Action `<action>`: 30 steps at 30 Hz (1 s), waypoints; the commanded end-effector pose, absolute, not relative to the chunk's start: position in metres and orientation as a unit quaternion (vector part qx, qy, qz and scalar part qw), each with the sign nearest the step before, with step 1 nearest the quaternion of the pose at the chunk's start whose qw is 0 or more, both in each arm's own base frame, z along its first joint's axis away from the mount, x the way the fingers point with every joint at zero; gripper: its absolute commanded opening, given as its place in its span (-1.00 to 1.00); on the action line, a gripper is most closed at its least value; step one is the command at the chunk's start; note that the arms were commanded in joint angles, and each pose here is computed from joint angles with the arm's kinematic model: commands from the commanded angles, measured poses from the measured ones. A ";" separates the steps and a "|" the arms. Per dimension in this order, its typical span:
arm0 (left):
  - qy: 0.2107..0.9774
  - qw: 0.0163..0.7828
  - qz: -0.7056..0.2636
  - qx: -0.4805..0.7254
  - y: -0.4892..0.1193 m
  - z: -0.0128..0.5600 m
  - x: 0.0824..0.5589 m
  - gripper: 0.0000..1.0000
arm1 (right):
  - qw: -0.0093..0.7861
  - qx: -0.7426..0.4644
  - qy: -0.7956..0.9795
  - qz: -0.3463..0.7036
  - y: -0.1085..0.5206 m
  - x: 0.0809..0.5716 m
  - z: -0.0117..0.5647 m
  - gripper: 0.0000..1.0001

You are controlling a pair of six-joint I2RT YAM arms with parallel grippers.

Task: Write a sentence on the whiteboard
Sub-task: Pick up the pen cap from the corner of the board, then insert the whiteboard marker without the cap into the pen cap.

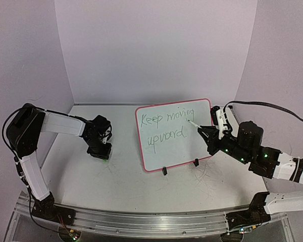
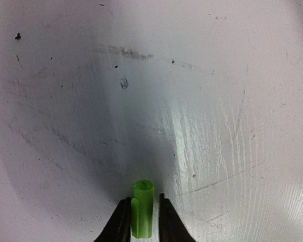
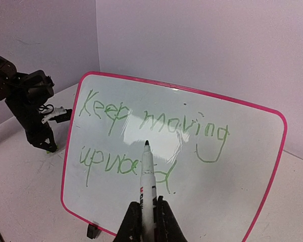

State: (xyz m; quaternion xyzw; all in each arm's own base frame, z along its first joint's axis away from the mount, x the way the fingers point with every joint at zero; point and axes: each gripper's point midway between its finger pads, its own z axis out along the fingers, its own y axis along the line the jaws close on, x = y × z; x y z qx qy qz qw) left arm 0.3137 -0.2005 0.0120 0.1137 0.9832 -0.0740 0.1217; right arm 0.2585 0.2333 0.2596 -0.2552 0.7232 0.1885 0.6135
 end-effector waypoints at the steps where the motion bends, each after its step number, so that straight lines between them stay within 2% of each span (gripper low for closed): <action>1: 0.983 0.126 -0.064 0.115 -0.195 0.013 0.313 -0.75 | 0.629 -0.252 0.711 0.187 0.232 0.260 0.276 -1.00; 6: 0.978 0.170 -0.065 0.102 -0.189 0.042 0.316 -0.96 | 0.631 -0.252 0.707 0.196 0.237 0.262 0.291 -1.00; 12: 0.939 0.314 -0.095 0.108 -0.192 0.146 0.334 -1.00 | 0.599 -0.247 0.714 0.265 0.256 0.255 0.302 -1.00; 15: 0.881 0.426 -0.136 0.153 -0.203 0.224 0.333 -1.00 | 0.557 -0.278 0.708 0.333 0.282 0.241 0.306 -1.00; 19: 0.737 0.575 -0.188 0.302 -0.251 0.311 0.294 -1.00 | 0.468 -0.323 0.714 0.408 0.321 0.226 0.305 -1.00; 24: 0.586 0.675 -0.120 0.431 -0.283 0.337 0.262 -1.00 | 0.387 -0.327 0.740 0.443 0.351 0.222 0.307 -1.00; 30: 0.538 0.675 -0.046 0.502 -0.301 0.320 0.273 -1.00 | 0.368 -0.313 0.725 0.491 0.379 0.214 0.326 -1.00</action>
